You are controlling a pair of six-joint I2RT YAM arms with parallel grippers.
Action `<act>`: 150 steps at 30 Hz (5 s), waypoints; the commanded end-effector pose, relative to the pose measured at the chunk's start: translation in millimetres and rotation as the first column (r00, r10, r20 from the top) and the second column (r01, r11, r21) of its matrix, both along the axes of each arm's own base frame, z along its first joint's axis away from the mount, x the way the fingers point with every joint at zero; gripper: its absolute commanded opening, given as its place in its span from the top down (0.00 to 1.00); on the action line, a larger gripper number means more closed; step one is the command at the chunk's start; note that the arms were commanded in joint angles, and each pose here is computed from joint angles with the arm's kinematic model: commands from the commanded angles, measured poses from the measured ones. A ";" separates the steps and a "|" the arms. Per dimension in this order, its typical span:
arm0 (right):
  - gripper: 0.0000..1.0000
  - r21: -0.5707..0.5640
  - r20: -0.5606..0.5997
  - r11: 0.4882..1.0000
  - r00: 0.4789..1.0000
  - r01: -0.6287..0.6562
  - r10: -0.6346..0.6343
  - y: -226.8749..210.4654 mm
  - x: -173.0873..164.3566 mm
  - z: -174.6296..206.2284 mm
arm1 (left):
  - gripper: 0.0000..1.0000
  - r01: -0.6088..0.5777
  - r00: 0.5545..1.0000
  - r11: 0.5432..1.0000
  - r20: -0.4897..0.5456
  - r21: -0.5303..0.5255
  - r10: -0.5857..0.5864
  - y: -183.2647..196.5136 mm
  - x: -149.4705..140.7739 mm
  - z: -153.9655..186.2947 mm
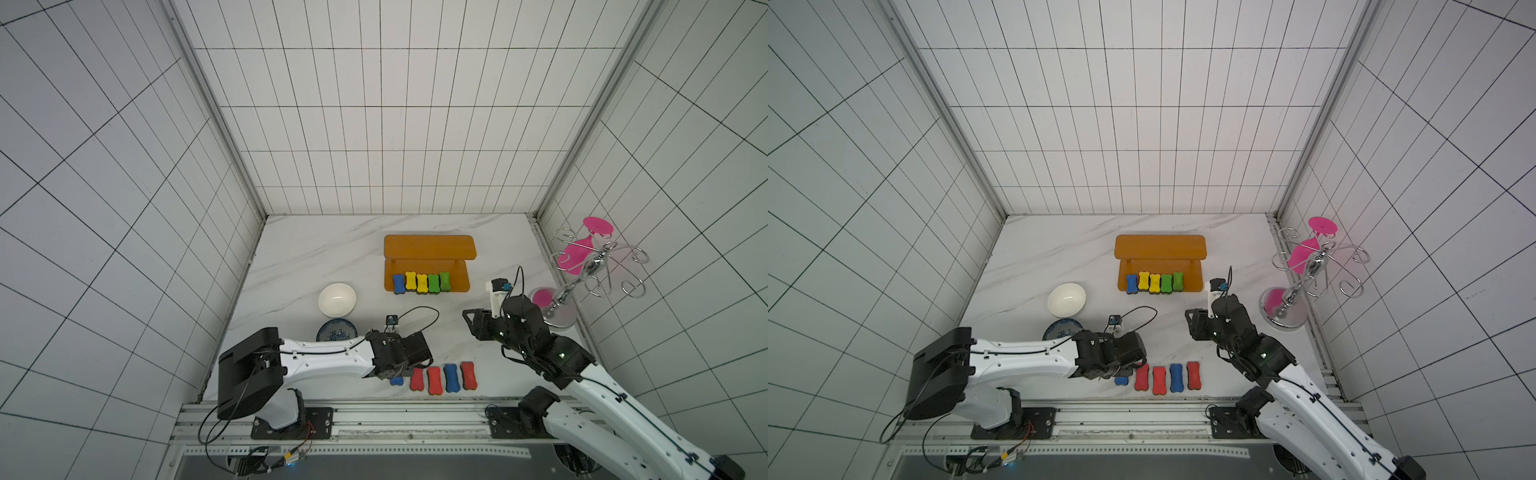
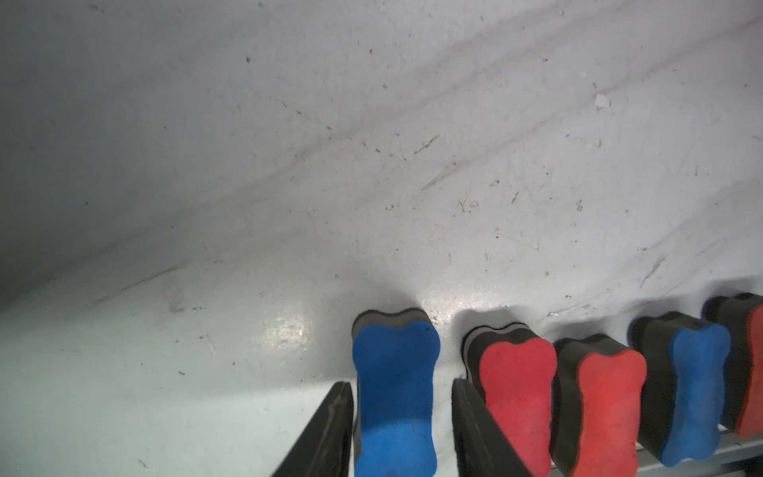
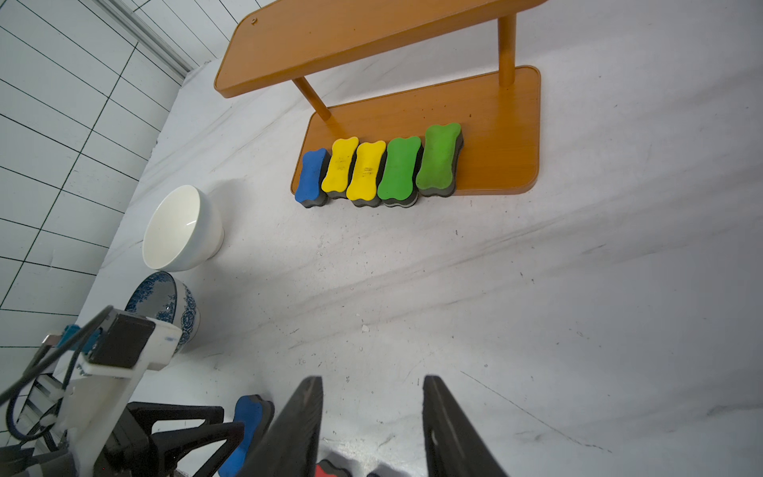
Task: Remove the whiteboard erasers from the shelf
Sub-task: Place the whiteboard eraser at the center of the board, then adjust the shelf at the center of the board.
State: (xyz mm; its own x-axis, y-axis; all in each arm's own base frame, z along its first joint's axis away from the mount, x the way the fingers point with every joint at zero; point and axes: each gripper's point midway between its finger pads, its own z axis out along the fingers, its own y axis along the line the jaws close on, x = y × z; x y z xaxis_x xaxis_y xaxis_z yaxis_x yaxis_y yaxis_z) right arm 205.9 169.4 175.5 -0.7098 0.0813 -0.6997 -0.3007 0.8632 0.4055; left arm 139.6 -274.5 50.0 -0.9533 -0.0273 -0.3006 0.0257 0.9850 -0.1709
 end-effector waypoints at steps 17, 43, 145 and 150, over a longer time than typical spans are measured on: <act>0.57 0.009 0.001 1.000 1.000 -0.009 0.009 2.6 -1.6 1.3 | 0.68 -0.012 0.998 0.999 -0.056 0.053 0.015 8.2 -2.6 -18.4; 0.57 0.028 -0.001 1.000 1.000 0.000 0.000 1.6 -3.7 7.8 | 0.77 -0.018 0.998 0.998 -0.054 0.065 0.021 13.2 -18.8 -16.0; 0.53 0.067 -0.027 0.996 0.998 0.054 -0.052 -2.6 312.8 59.6 | 0.22 -0.061 0.961 0.863 0.202 -0.502 0.186 70.2 296.4 124.7; 0.57 0.155 -0.039 0.987 0.999 0.041 -0.036 11.8 265.8 29.4 | 0.26 -0.064 0.966 0.854 0.182 -0.517 0.182 66.4 293.8 125.0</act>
